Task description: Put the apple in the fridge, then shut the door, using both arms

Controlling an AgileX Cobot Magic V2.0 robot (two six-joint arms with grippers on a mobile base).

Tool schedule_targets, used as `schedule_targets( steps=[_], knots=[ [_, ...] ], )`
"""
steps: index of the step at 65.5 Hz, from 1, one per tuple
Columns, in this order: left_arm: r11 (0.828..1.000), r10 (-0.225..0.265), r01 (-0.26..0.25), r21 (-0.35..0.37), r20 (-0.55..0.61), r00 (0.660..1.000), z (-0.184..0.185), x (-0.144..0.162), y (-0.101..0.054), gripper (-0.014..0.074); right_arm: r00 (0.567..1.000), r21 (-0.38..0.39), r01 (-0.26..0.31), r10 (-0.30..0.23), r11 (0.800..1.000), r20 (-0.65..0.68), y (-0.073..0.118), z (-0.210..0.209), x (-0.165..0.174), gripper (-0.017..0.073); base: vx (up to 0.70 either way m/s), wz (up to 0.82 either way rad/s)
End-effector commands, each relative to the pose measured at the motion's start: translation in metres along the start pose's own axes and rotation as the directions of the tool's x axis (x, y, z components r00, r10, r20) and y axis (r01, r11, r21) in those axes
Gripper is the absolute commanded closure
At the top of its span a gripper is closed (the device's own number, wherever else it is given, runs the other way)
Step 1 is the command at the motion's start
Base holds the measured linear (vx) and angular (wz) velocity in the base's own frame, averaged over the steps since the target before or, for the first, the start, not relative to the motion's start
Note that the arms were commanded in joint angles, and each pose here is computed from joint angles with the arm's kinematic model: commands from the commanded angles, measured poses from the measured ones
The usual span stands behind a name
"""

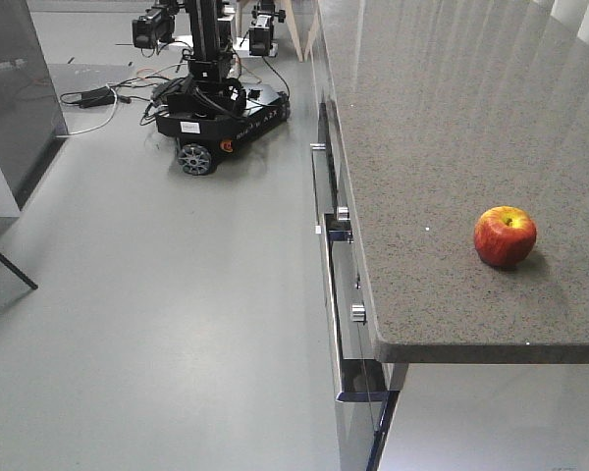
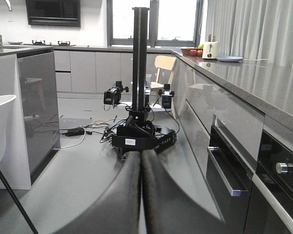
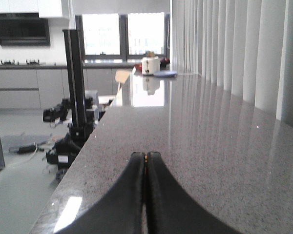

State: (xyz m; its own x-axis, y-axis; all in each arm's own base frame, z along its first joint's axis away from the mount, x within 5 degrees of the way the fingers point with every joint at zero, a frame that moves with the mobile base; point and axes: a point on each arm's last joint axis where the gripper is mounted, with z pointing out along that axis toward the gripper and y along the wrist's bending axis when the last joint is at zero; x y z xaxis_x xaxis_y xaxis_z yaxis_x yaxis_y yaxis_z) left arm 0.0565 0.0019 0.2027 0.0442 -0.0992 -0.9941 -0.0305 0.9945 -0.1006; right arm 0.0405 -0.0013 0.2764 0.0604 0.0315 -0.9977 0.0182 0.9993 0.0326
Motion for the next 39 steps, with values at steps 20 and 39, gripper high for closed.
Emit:
schedule_targets(
  steps=[20,39],
  knots=[
    [1.0,-0.008,0.008,0.0,0.06,0.998,0.0,0.002,0.001,0.0599,0.947,0.01,0.0,0.003,1.0,-0.32,0.002,0.018,-0.066,0.0534,0.0,0.0],
    [1.0,-0.008,0.008,0.0,0.06,0.998,0.0,0.002,0.001,0.0599,0.861,-0.065,0.026,-0.056,0.998,-0.506,0.008,0.045,-0.073,0.0192,0.0,0.0]
  ],
)
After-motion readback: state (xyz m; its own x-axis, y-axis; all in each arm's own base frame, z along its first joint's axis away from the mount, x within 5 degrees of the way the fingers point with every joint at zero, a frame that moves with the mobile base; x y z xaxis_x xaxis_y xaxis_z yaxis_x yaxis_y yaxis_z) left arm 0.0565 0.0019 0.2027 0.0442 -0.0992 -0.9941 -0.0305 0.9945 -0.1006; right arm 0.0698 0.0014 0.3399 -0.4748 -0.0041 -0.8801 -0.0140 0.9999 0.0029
